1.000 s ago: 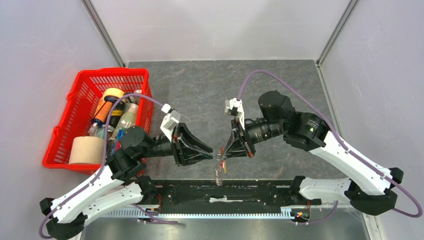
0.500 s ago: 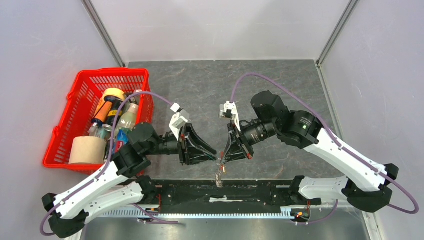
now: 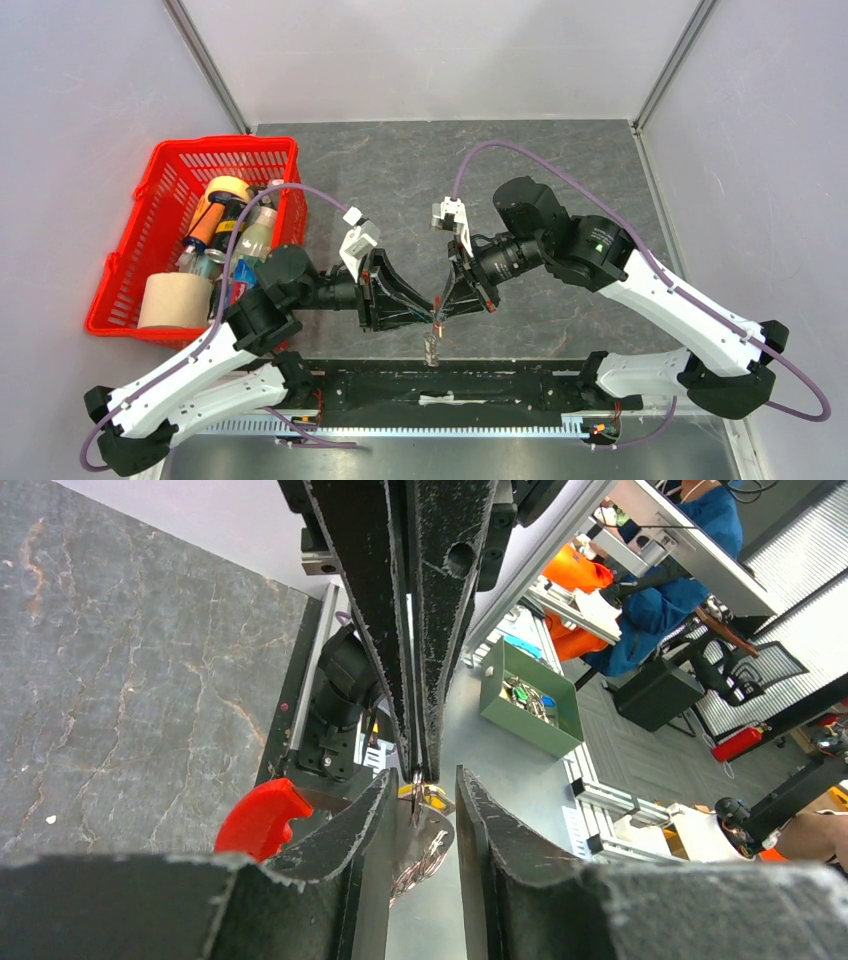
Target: Put the keys on the keyring
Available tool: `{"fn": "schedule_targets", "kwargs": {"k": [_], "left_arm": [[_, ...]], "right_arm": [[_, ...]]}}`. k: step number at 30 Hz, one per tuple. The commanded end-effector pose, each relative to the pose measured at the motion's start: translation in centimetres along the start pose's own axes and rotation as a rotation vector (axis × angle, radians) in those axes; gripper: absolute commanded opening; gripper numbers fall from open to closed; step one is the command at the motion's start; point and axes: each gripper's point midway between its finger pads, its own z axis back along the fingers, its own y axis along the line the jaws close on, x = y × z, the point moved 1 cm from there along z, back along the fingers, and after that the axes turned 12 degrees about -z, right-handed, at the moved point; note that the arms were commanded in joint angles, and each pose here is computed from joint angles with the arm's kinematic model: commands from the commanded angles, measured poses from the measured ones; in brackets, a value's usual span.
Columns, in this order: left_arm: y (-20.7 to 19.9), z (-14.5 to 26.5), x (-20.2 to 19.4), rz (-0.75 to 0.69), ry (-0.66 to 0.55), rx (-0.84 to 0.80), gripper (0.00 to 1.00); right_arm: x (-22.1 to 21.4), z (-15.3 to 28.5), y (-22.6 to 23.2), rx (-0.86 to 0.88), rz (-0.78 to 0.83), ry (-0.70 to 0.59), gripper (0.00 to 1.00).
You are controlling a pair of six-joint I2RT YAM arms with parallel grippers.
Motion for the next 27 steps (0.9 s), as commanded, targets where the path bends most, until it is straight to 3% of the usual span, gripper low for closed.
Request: {"fn": "schedule_targets", "kwargs": {"k": [1, 8, 21, 27], "left_arm": [[-1.0, 0.1, 1.2, -0.012, -0.008, -0.035, 0.33], [-1.0, 0.2, 1.3, -0.02, -0.01, -0.031, 0.25], [-0.8, -0.1, 1.3, -0.019, -0.008, -0.032, 0.21], [-0.8, -0.3, 1.2, -0.021, -0.005, -0.048, 0.03]], "right_arm": [[2.0, 0.6, 1.7, 0.034, 0.086, -0.062, 0.0], [1.8, 0.4, 1.6, 0.037, 0.081, -0.054, 0.0], [1.2, -0.1, 1.5, 0.042, 0.09, -0.027, 0.0], [1.1, -0.4, 1.5, 0.042, 0.095, -0.018, 0.0]]}}
